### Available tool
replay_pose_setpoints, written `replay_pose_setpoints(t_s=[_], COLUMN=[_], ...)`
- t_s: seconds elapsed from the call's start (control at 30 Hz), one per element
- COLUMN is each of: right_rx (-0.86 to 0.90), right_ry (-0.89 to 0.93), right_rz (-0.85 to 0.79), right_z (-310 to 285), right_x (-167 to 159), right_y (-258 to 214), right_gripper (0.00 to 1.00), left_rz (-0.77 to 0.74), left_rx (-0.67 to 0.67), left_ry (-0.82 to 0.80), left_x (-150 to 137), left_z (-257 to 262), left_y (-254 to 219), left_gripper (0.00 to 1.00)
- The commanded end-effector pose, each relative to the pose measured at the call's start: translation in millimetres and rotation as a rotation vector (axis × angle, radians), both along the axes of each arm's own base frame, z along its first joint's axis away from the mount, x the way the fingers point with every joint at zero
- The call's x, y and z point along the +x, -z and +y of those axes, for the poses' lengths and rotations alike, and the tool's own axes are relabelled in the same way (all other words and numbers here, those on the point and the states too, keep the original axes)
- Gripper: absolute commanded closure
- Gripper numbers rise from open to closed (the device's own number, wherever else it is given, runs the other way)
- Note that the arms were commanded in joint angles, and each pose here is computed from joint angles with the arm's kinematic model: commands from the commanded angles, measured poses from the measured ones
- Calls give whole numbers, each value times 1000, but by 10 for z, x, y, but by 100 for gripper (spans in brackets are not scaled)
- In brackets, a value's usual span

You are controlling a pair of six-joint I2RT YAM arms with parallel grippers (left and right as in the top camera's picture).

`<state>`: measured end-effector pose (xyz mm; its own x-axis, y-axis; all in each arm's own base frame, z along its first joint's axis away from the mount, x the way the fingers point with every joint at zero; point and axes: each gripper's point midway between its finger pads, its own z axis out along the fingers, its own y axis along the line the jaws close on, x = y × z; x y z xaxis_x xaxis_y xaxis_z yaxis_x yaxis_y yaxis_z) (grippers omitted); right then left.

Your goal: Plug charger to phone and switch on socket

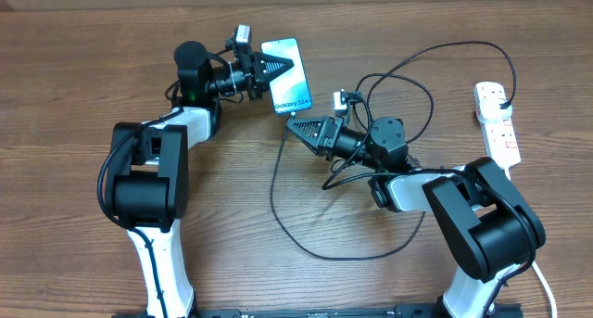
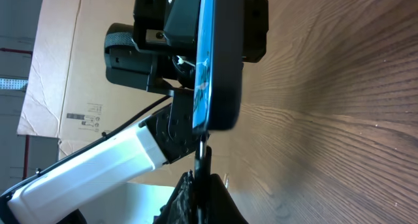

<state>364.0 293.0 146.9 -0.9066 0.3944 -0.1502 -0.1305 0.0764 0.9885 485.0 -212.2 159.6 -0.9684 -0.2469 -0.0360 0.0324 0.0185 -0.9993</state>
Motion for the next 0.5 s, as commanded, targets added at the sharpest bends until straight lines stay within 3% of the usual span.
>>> replay_pose_setpoints(t_s=[0.0,0.47], right_rx=[10,-44], right_ry=[197,153], right_rz=[-71,-65], right_z=[-208,-182], right_x=[378,324], right_y=[-176,-41], right_gripper=[96,96], left_rz=[-54,-76], left_rx=[-2,1], left_ry=[224,216], left_x=[-399,-364], left_z=[-227,-48], left_y=[-106,-106], left_gripper=[95,96])
